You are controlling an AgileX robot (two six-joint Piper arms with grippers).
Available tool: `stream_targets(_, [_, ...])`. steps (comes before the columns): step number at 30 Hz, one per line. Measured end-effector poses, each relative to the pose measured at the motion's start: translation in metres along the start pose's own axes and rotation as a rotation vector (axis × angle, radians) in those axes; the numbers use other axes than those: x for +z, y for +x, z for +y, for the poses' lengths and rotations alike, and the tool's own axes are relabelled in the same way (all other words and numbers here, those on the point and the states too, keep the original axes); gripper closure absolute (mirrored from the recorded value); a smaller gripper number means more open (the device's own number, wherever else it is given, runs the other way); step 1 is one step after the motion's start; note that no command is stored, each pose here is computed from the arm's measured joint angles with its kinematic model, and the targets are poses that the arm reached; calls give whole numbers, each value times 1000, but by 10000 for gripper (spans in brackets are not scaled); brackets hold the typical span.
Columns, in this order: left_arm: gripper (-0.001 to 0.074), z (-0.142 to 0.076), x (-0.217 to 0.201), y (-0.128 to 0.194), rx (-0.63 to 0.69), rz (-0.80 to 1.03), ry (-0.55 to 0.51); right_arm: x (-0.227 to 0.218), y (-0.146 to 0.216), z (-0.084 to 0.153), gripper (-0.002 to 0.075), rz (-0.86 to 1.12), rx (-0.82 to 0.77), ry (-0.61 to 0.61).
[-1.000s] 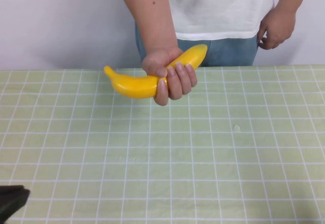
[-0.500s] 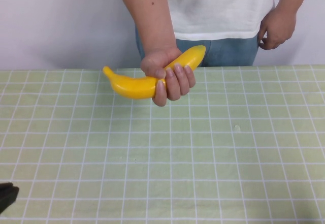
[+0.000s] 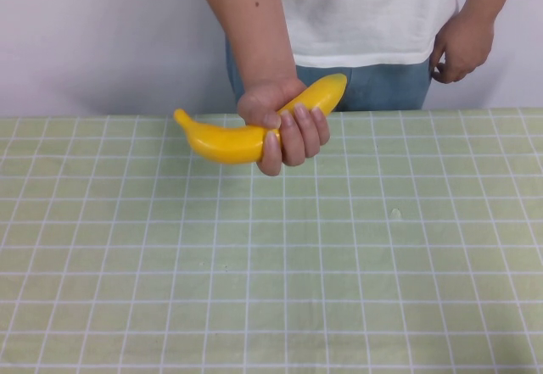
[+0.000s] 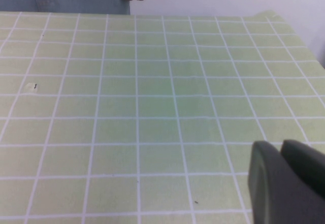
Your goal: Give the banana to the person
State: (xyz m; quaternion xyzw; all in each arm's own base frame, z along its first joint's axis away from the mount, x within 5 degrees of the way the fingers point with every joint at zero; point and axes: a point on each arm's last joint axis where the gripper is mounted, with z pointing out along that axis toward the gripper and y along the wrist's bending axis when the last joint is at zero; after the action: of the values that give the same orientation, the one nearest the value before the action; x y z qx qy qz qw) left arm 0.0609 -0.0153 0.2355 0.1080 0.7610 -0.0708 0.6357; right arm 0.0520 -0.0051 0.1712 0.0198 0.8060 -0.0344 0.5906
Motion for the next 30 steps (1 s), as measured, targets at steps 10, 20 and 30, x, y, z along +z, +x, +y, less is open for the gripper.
stream_targets(10, [738, 1, 2, 54, -7, 3, -54, 0, 0, 0, 733, 0, 0, 0])
stream_targets(20, [738, 0, 2, 63, -22, 99, -47, 0, 0, 0, 733, 0, 0, 0])
stream_targets(30, [738, 0, 2, 63, -22, 104, -47, 0, 0, 0, 733, 0, 0, 0])
